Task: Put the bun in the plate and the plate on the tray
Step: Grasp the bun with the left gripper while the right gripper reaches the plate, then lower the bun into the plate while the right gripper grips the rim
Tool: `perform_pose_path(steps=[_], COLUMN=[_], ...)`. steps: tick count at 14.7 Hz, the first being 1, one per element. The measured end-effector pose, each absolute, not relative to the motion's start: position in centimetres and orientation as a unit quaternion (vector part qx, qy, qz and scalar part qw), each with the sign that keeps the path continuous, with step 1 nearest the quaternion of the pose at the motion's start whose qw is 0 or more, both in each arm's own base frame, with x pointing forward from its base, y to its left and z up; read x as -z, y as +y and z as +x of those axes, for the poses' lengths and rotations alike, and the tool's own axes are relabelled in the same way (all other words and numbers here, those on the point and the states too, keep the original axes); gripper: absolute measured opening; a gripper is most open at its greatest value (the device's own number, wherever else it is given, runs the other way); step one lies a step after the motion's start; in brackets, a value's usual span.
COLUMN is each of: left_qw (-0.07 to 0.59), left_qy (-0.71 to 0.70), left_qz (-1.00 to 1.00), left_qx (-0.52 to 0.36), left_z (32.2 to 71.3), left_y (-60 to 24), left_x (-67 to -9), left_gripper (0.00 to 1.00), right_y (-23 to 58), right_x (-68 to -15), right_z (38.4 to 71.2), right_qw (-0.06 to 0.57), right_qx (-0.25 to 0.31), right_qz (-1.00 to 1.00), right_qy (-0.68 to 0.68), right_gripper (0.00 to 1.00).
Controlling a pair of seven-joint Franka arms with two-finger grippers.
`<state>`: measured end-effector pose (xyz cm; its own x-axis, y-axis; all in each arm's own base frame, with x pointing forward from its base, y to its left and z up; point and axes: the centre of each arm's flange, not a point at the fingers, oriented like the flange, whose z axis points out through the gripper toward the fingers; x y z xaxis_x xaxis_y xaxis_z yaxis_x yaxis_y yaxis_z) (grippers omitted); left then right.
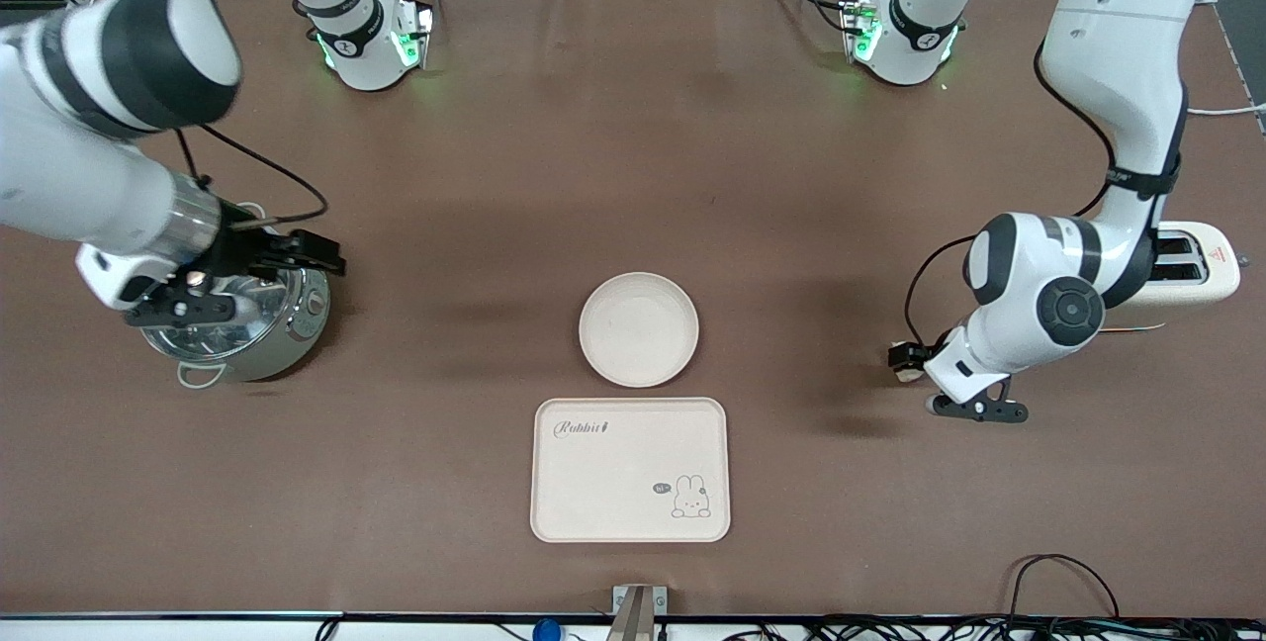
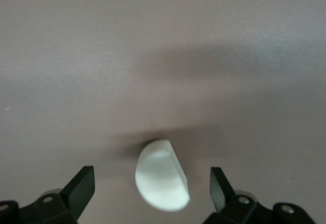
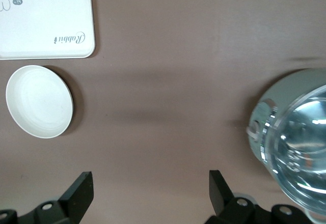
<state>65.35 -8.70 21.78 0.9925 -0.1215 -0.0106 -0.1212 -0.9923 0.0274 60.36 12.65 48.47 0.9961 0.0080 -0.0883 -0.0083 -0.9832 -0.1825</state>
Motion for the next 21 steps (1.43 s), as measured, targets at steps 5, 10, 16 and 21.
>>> perform_pose_path(steps=[5, 10, 16, 21], left_qw=[0.016, 0.02, 0.057, 0.065], left_qy=[-0.06, -0.064, -0.01, 0.037], left_qz=[0.998, 0.998, 0.998, 0.997], left_qx=[-0.008, -0.009, -0.005, 0.014], left_z=[63.8, 63.4, 62.4, 58.1], left_y=[-8.7, -9.4, -24.2, -38.8], left_x=[-18.9, -19.2, -27.9, -27.0], left_gripper=[0.83, 0.32, 0.08, 0.08], right_y=[19.2, 27.8, 32.6, 37.2], right_x=[-40.7, -34.2, -26.8, -19.6], right_z=[58.6, 57.0, 55.9, 54.0], right_qw=[0.124, 0.149, 0.161, 0.157], right_qx=[-0.006, 0.004, 0.02, 0.027], right_qz=[-0.991, -0.984, -0.981, -0.981], right_qy=[0.039, 0.093, 0.109, 0.114], right_gripper=[1.0, 1.0, 1.0, 1.0])
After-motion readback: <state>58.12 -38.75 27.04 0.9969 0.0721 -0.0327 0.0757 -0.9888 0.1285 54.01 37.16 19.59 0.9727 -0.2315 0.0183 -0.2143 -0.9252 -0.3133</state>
